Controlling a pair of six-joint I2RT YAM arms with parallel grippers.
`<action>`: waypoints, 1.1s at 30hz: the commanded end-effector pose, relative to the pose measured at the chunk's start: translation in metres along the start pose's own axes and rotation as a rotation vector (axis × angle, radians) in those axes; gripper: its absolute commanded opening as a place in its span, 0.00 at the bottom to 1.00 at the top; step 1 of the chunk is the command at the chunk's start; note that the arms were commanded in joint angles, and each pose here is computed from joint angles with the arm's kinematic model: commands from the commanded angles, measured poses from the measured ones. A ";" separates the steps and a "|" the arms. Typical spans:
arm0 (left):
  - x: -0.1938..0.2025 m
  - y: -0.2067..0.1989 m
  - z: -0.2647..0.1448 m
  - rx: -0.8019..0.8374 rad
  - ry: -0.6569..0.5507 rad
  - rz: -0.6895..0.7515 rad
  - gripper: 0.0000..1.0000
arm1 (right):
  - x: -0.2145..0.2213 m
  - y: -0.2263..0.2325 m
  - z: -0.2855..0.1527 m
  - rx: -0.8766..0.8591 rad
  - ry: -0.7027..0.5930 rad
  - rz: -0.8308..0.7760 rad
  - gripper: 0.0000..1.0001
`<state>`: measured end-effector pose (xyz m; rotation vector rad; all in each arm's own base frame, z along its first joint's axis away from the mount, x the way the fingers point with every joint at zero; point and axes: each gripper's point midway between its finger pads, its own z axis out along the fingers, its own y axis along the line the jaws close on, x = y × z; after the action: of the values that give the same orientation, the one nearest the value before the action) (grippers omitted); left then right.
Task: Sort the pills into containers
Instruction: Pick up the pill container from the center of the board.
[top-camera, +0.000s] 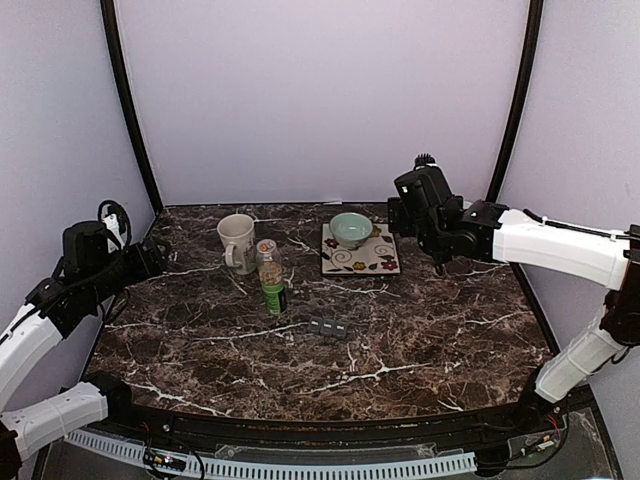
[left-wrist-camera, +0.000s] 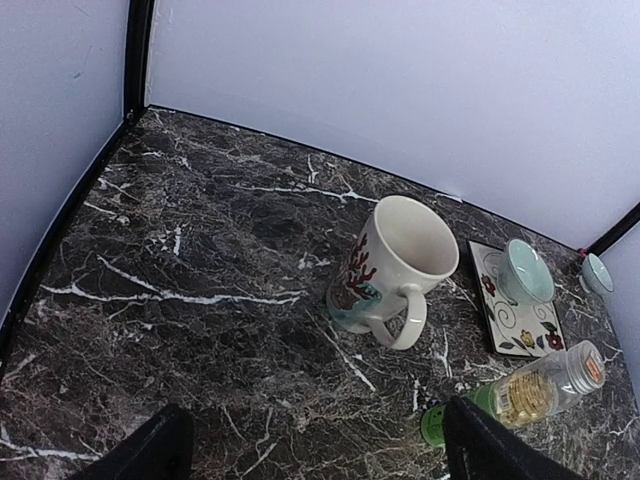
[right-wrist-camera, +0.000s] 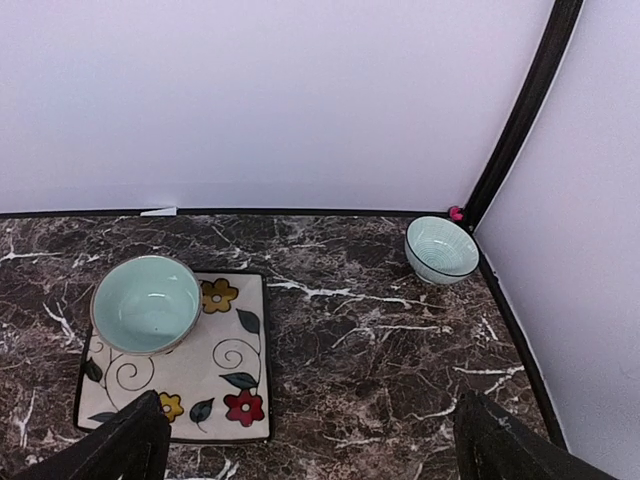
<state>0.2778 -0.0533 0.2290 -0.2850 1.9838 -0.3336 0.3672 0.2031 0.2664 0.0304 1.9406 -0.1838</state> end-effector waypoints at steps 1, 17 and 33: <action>-0.006 -0.006 -0.006 -0.009 0.017 0.004 0.89 | -0.029 -0.002 -0.006 0.041 -0.102 -0.035 0.99; 0.038 -0.073 0.013 0.214 0.160 0.131 0.84 | -0.056 0.150 -0.096 -0.670 -0.030 0.011 0.73; 0.068 -0.085 0.004 0.284 0.249 0.140 0.82 | 0.094 0.200 -0.130 -0.811 0.284 -0.371 0.91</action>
<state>0.2662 -0.1523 0.2058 0.0694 2.1389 -0.5381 0.2637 0.4182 0.2404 -0.7050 2.0954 0.4322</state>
